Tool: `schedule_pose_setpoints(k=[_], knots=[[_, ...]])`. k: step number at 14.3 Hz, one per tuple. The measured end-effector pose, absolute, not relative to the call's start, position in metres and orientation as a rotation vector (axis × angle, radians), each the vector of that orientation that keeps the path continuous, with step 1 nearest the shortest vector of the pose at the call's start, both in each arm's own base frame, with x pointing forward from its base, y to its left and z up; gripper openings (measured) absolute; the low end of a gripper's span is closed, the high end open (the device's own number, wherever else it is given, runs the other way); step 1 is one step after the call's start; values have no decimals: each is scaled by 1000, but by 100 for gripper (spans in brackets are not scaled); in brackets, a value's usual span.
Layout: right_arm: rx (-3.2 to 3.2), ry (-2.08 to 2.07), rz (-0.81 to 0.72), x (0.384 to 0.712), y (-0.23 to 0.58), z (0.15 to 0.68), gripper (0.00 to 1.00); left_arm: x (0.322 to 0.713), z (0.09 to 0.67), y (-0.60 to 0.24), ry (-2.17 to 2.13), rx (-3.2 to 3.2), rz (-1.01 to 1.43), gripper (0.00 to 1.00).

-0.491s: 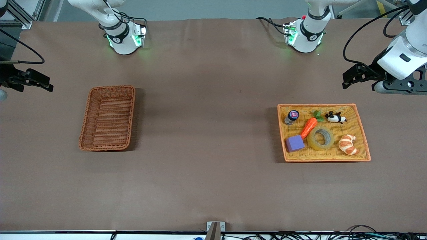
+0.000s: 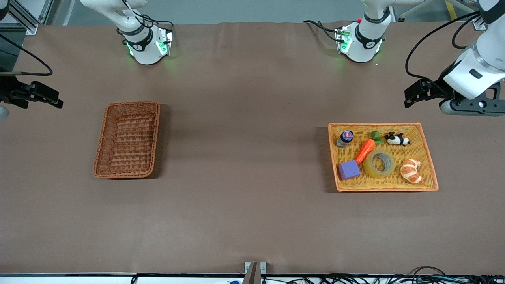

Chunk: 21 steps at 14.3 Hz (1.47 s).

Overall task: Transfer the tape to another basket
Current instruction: 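Reach the left gripper down to the yellow tape roll in the tray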

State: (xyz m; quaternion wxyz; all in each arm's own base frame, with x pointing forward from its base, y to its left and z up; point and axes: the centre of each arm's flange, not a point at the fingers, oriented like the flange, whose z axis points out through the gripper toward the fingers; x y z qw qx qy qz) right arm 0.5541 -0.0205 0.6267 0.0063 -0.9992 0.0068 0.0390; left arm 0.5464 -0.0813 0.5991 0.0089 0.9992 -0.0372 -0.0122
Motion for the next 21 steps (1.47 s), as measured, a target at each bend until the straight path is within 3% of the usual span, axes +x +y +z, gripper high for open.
schedule_pose_setpoints(k=[6,14,21], knots=[[-3127,22,122,554,-21,627,100,579,559,-46,-30,3121,-115,96],[-3126,22,123,554,-21,627,100,635,434,-7,51,3111,-135,93],[-3126,22,122,554,-21,627,100,628,318,1,82,3121,-136,95]])
